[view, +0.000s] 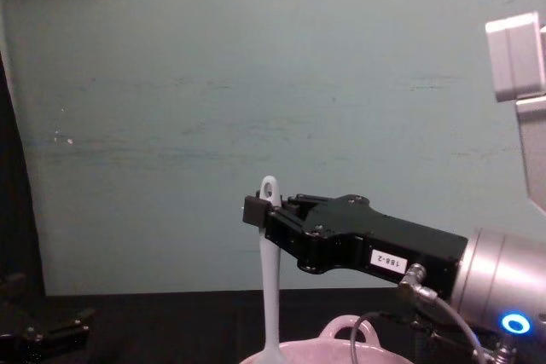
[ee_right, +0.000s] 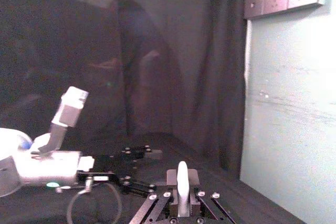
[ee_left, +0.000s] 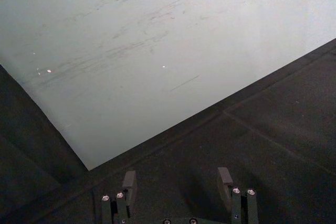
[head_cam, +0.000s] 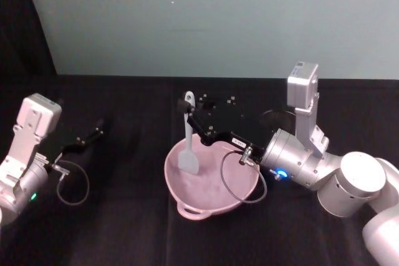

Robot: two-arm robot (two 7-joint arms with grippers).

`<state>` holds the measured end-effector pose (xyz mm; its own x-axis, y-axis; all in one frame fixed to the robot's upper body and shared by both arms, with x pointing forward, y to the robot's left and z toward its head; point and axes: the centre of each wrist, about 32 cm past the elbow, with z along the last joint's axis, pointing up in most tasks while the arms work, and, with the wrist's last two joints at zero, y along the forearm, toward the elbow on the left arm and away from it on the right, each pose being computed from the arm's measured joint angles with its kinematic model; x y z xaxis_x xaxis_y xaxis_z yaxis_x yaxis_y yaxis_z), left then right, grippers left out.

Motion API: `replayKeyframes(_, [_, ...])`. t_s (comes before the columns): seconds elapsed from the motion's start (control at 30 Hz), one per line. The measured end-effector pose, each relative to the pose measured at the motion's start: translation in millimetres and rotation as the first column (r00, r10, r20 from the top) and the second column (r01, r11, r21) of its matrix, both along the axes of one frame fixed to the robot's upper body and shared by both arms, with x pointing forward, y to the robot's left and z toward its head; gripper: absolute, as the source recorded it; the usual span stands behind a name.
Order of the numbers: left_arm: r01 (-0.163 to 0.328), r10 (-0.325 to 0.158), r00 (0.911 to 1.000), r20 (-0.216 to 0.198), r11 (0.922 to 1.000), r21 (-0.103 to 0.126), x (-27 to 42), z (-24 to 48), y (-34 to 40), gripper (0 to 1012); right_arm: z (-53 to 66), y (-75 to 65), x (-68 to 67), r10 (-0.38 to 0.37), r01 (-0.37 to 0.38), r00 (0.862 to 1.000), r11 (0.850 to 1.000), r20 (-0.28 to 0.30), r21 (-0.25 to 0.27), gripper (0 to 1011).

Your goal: Use the one hand to pick up the spoon and stir the clear water in the bowl.

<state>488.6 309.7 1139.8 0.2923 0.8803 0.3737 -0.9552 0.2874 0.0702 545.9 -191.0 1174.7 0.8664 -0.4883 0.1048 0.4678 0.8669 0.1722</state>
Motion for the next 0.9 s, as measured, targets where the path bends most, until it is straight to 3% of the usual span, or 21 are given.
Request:
replayKeyframes(0.17, [0.0, 0.0, 1.0, 0.0, 1.0, 0.0, 0.0, 0.0, 0.0, 1005, -0.6, 0.6, 8.5, -0.033, 0.033, 0.999, 0.999, 0.018, -0.009, 119])
replayKeyframes(0.37, [0.0, 0.0, 1.0, 0.0, 1.0, 0.0, 0.0, 0.0, 0.0, 1005, 1.8, -8.2, 11.3, -0.086, 0.087, 0.996, 0.996, 0.039, -0.029, 118])
replayKeyframes(0.9, [0.0, 0.0, 1.0, 0.0, 1.0, 0.0, 0.0, 0.0, 0.0, 1005, 4.9, -37.5, -11.6, -0.144, 0.146, 0.989, 0.987, 0.037, -0.061, 119])
